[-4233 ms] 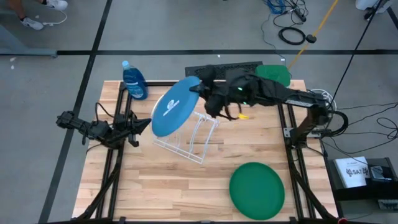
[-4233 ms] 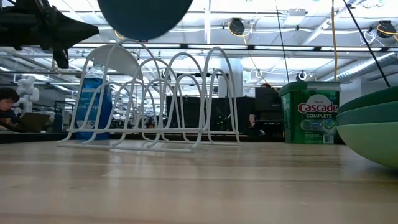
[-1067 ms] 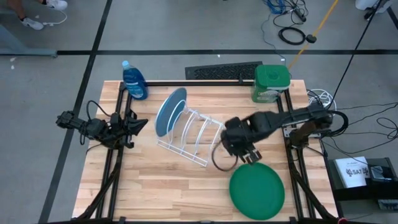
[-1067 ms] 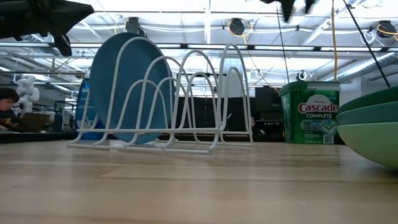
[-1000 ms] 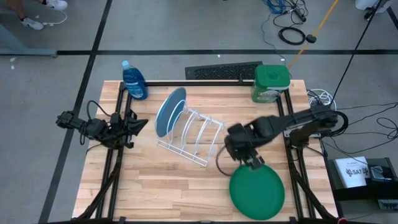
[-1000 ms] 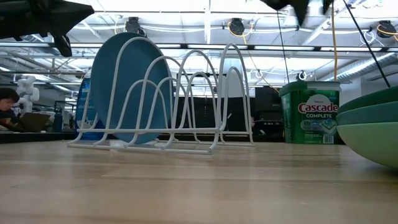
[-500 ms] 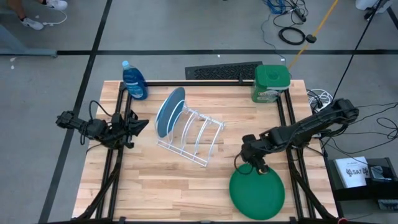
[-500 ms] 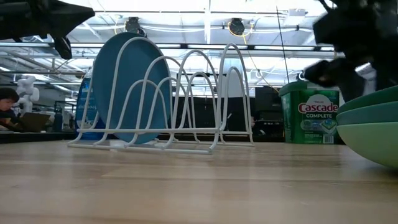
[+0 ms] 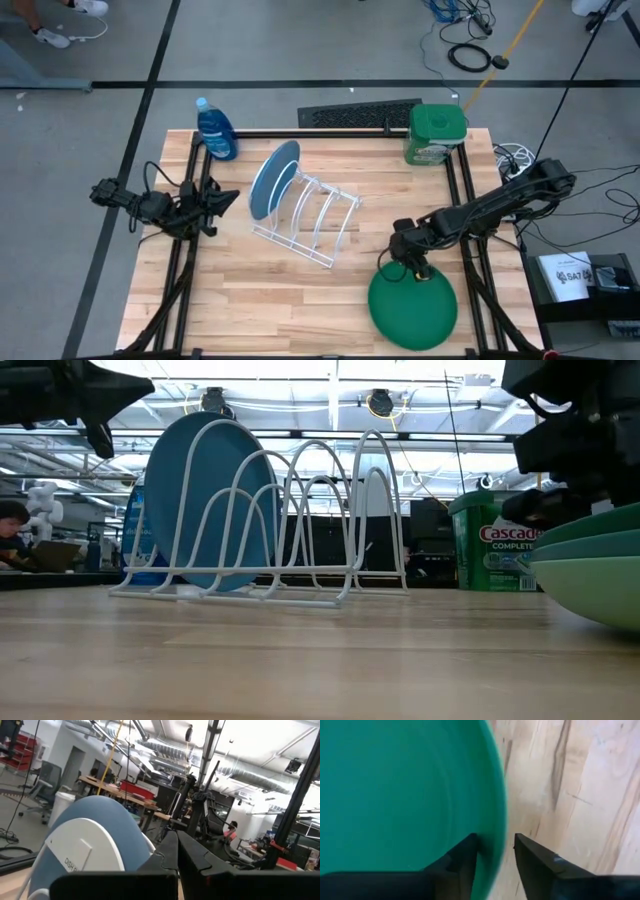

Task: Sort dishes
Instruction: Put the green plate into the white dish rack

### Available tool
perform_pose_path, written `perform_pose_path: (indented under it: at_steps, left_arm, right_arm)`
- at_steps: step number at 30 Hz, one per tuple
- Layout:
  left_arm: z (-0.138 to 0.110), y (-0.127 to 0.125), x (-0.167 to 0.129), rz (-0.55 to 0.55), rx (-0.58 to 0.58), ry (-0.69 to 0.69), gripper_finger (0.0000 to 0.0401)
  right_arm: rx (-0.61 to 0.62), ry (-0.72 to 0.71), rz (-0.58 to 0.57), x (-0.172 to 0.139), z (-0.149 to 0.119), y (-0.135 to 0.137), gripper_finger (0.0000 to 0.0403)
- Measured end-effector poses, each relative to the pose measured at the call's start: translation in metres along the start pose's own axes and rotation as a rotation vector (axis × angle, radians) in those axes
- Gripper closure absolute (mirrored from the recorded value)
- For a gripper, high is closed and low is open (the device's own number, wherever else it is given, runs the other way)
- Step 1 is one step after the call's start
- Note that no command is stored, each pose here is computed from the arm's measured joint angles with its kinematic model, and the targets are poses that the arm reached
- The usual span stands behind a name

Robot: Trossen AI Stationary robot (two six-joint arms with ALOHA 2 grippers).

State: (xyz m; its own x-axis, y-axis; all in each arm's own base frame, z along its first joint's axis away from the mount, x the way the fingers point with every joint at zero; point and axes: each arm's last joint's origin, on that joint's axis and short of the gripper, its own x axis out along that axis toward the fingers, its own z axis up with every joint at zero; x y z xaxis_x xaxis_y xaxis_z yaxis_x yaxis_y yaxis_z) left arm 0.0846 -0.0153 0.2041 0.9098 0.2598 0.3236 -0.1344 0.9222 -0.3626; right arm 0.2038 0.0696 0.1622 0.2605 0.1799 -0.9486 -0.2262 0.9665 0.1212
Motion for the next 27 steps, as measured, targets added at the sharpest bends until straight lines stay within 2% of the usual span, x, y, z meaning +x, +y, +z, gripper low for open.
perform_pose_path:
  at_steps: [8, 15, 27]
  left_arm:
    - [-0.003, 0.002, 0.000, 0.042, 0.021, 0.025, 0.0401]
    - [-0.004, 0.002, 0.000, 0.047, 0.009, 0.033, 0.0401]
    - [-0.004, 0.002, 0.000, 0.047, 0.006, 0.033, 0.0401]
  right_arm:
    - [-0.023, -0.014, 0.000, -0.001, 0.002, 0.000, 0.0368]
    - [-0.052, -0.015, -0.007, -0.008, 0.009, 0.001, 0.0369]
    - [-0.138, 0.019, -0.096, -0.050, 0.033, 0.006, 0.0376]
